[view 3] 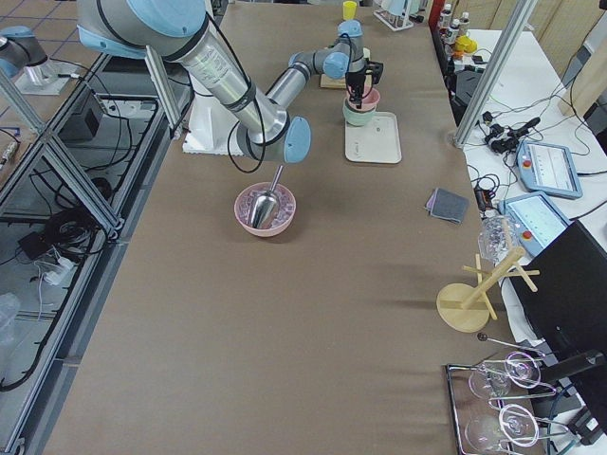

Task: Stack pink bowl on green and place spoon
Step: 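Lower the pink bowl into the green bowl and open the right gripper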

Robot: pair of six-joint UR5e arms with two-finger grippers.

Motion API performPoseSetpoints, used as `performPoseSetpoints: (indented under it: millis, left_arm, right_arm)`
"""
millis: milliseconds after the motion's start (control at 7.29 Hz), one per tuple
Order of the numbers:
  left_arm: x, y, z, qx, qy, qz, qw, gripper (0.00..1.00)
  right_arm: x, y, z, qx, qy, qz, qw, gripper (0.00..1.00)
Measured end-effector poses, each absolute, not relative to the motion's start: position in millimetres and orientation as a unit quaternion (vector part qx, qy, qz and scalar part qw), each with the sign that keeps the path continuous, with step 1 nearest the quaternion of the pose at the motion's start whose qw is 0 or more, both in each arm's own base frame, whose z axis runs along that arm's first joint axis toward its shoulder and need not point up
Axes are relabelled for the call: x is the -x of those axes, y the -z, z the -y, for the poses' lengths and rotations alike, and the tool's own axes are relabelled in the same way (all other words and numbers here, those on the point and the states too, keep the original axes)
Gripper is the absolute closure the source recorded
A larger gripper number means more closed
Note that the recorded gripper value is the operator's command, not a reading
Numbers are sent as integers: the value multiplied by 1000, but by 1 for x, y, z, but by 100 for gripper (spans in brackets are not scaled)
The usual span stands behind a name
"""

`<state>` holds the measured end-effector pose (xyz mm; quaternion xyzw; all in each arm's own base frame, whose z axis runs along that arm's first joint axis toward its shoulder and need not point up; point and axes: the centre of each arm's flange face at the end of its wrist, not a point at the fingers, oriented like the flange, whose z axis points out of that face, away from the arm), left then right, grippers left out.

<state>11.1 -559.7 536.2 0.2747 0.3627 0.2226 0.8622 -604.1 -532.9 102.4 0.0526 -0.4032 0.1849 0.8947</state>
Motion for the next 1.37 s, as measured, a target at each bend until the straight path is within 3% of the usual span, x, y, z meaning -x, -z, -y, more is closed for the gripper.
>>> performPoseSetpoints:
  millis: [1098,1235,1373]
  left_arm:
    - [-11,-537,559,-274,-222,-363,862,1]
    - [-11,-537,559,-274,-222,-363,862,1]
    - [-11,-537,559,-274,-223,-363,862,1]
  right_arm:
    - [625,-113,522,-59,-175,409,893,100]
    - [625,-113,522,-60,-174,412,892,75]
    - [625,-112,522,-64,-174,418,889,16]
